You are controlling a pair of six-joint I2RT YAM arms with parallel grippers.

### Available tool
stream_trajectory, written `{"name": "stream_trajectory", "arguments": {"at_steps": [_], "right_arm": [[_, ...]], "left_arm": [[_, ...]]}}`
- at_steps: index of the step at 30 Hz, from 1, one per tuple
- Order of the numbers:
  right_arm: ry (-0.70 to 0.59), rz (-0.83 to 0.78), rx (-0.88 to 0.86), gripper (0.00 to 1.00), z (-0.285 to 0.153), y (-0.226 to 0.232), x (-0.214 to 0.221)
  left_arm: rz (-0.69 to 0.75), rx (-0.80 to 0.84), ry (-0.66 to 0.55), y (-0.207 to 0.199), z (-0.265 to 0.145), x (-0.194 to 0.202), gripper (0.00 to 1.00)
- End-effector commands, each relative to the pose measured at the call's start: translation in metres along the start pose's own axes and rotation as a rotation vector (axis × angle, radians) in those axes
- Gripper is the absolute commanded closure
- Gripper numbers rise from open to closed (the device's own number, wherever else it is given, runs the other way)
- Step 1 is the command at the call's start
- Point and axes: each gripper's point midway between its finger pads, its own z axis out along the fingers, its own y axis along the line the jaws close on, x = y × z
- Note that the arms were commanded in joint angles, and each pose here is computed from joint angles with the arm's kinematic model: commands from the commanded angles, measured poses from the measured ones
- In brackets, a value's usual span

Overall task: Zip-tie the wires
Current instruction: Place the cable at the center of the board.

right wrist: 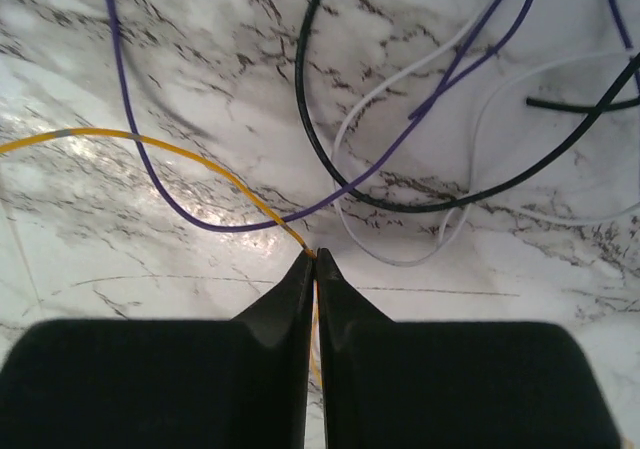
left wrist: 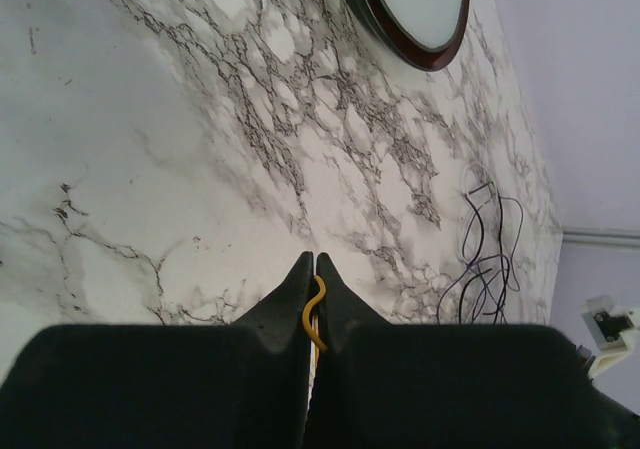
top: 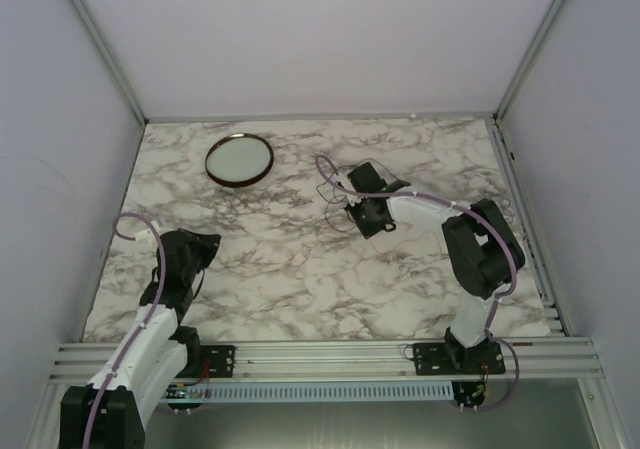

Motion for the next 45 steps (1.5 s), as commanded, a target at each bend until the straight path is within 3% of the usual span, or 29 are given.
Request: {"name": "stream_trajectory", "arguments": {"at_steps": [1,12,26,34,38,45], "right_arm": [[-0.025,-0.015,0.049,1.00,-0.010,-0.007,0.001],[0.085,0.055,0.193,1.00,-0.036,-0.043,0.065],[0.080,0.106,0.250,0.90,-0.066,-0.075,0.068],[0.070,0.061,0.245,0.57,-0.080,-0.082,0.062],[-0.028,0.071,0.182,0.55,-0.095,-0.072,0.034],[-0.283,0.115,-0.014,0.44,-0.113,-0.020,-0.050]], "left_arm": [[0.006,0.030,0.007,-0.008,-0.003,0.000,1.00],[0.018,0.038,0.064,-0.005,-0.008,0.025,1.00],[0.031,0.018,0.059,-0.009,0.001,0.037,0.99],[0.033,-0.023,0.062,0.007,0.006,0.043,0.83],[0.038,-0.028,0.058,0.007,0.007,0.042,0.57],[0.043,-0.061,0.013,0.012,0.004,0.032,0.25]]}}
